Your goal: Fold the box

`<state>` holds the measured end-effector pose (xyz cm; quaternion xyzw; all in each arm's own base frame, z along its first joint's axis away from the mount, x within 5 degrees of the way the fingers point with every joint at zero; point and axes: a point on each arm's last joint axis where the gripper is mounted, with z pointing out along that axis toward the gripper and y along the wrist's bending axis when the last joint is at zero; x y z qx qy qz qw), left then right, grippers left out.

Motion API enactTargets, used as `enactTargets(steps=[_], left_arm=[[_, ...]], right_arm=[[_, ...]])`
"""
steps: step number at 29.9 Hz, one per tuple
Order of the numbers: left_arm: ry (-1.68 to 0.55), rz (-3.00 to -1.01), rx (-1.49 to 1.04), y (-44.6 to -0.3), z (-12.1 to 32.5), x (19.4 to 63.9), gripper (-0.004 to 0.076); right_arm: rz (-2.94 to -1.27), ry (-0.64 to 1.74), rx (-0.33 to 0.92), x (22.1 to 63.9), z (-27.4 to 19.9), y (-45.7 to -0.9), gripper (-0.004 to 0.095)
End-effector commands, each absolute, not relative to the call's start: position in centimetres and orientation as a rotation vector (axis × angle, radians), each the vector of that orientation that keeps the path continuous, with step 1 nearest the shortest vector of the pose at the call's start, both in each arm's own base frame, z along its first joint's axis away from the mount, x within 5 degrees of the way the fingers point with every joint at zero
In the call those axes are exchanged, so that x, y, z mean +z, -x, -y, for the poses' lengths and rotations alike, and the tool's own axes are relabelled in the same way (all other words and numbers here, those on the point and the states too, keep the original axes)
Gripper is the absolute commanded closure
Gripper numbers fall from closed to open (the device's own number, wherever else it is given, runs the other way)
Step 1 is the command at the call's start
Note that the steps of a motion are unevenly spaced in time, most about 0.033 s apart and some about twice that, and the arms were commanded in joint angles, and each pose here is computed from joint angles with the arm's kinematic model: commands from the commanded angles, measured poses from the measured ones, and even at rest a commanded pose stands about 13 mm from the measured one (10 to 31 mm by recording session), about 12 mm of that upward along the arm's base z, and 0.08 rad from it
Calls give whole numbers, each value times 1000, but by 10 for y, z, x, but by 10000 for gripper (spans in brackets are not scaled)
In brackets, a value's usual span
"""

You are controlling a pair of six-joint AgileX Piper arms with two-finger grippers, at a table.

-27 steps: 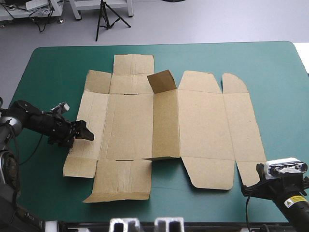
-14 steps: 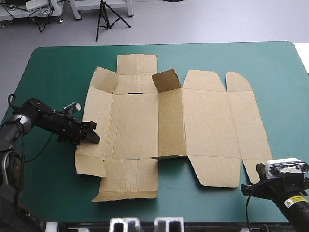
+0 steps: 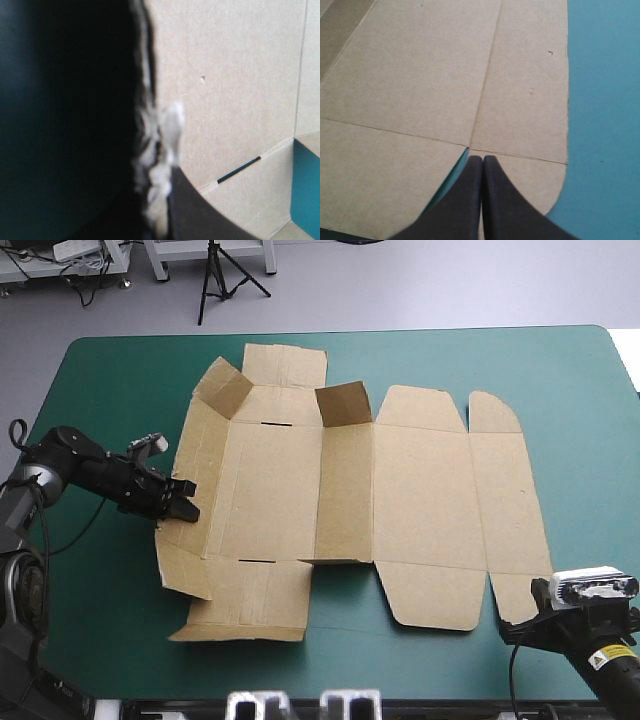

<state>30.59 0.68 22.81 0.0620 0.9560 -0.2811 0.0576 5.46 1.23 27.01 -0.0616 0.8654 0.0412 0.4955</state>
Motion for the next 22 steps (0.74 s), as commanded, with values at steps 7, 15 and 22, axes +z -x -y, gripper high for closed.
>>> enactTargets(steps=[7,15,22], left_arm=[[-727,-2673,-370,-312,15,336,732],[-1043,-2390,130,-323,55,386,732],[-1234,-2025,274,-324,115,403,732]], right_arm=[[-2019,131,99,283,-12,-58,925],[-2019,130,100,283,-12,-58,925],[-2021,130,101,283,-12,-58,925]])
